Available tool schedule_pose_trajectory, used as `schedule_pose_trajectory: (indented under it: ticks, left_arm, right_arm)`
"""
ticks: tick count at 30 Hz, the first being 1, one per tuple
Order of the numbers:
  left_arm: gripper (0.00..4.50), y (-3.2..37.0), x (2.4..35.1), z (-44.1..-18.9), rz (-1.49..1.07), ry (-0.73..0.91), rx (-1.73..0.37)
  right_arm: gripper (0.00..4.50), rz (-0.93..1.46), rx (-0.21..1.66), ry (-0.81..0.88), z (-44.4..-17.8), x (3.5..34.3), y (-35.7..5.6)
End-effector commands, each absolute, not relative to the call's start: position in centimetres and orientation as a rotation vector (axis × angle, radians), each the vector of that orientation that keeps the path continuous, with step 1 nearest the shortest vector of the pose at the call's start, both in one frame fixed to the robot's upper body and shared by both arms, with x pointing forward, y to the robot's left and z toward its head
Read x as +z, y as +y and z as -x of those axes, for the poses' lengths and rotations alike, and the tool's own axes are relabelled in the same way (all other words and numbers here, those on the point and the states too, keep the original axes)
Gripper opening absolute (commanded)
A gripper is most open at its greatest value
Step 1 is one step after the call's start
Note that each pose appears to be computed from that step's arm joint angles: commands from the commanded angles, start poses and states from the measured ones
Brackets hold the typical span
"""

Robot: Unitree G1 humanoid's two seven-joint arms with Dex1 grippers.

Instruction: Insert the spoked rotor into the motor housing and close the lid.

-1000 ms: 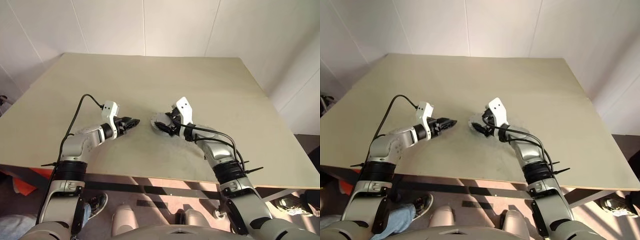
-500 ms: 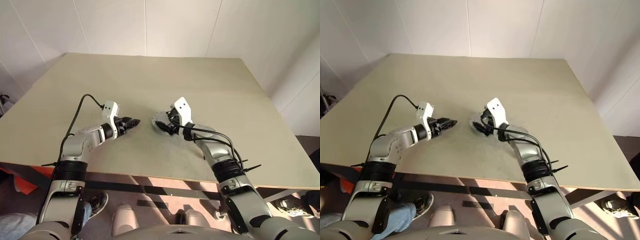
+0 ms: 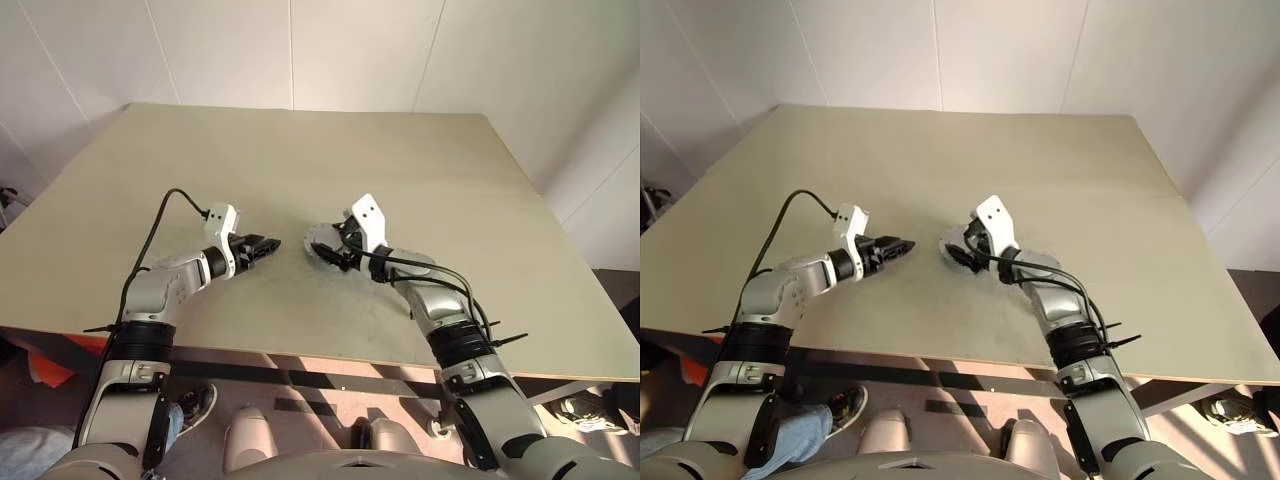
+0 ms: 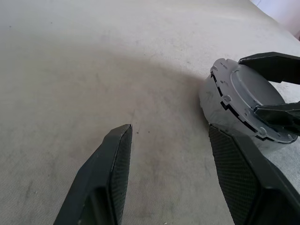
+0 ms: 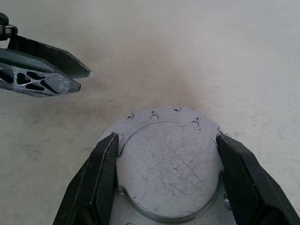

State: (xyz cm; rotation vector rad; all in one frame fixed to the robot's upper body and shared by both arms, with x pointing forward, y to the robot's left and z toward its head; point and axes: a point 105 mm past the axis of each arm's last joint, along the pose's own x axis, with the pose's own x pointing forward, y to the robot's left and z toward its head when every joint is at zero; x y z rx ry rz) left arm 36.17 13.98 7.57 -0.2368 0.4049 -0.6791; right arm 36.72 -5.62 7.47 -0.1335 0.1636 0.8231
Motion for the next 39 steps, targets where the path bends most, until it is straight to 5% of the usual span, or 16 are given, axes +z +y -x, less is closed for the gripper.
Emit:
schedule_pose_trajectory:
  ticks: [1,39]
  left_arm:
    - [2.75,13.9,8.9,-36.6,0.214,0.355,-0.691]
    - [2.75,13.8,8.7,-36.6,0.201,0.366,-0.695]
  right_arm:
    - [3.18,0.116,0.838,0.052,-36.8,10.4,-5.5]
    - [3.18,0.198,0.819,0.106,-36.7,9.3,-6.6]
